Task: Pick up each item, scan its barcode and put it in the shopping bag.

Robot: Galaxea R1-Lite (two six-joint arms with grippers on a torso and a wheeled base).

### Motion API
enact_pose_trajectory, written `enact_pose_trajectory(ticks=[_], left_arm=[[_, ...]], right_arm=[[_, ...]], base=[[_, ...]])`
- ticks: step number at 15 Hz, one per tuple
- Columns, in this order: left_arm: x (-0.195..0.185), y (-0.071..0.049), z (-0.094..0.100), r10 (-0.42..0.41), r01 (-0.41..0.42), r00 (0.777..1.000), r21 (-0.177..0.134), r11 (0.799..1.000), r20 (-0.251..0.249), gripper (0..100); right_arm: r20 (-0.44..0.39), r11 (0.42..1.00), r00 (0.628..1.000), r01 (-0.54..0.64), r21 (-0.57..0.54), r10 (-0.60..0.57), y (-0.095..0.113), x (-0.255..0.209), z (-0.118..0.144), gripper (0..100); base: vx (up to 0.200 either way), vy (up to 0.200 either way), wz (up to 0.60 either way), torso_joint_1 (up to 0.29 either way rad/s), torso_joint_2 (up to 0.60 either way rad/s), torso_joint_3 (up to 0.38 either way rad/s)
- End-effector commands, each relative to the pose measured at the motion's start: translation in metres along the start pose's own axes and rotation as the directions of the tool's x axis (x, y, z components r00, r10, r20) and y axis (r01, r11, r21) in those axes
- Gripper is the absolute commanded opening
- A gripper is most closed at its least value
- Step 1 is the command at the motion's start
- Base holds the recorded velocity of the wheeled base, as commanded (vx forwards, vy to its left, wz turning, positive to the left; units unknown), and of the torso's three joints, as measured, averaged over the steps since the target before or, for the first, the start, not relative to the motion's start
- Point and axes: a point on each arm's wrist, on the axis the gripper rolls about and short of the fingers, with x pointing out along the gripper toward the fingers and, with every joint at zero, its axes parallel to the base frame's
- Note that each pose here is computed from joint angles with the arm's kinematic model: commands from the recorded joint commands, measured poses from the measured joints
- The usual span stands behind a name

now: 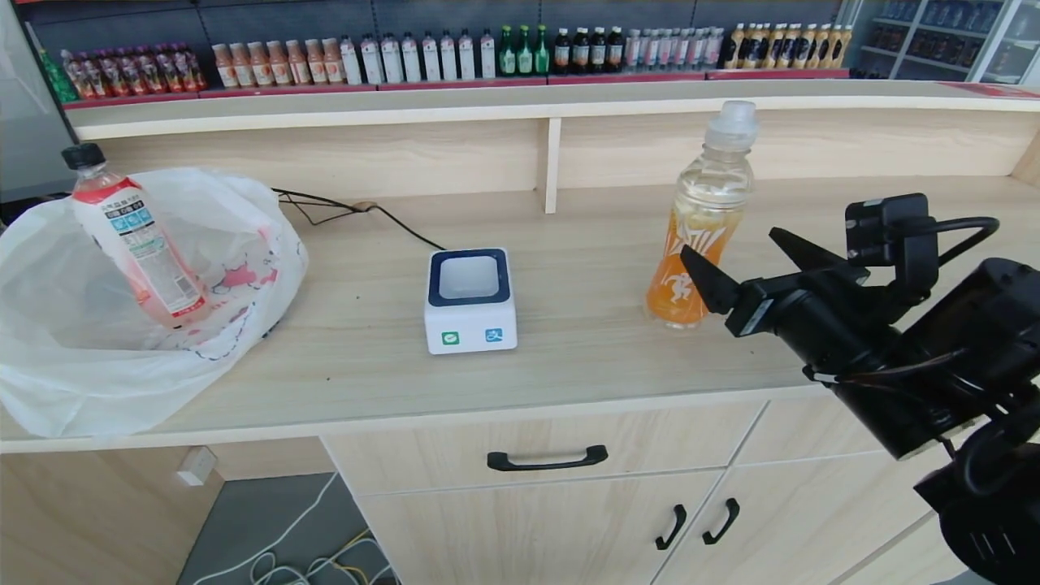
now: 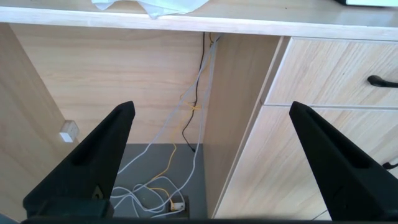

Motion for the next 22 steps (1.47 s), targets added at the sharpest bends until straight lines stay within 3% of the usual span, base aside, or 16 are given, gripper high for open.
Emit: enact_pose_trajectory(ticks=[1, 22], left_arm=[[0.0, 0.0, 0.0, 0.0, 0.0, 1.0, 0.0, 1.0, 0.0, 100], [0.0, 0.0, 0.0, 0.0, 0.0, 1.0, 0.0, 1.0, 0.0, 100]], right_arm=[[-0.018, 1.0, 1.0, -0.002, -0.003, 0.002, 0.003, 0.012, -0.012, 100], [0.052, 0.999, 0.998, 0.038, 0.004, -0.039, 0.007, 0.071, -0.028, 100]], base=[[0.0, 0.0, 0.0, 0.0, 0.0, 0.0], [0.0, 0.0, 0.0, 0.0, 0.0, 0.0]])
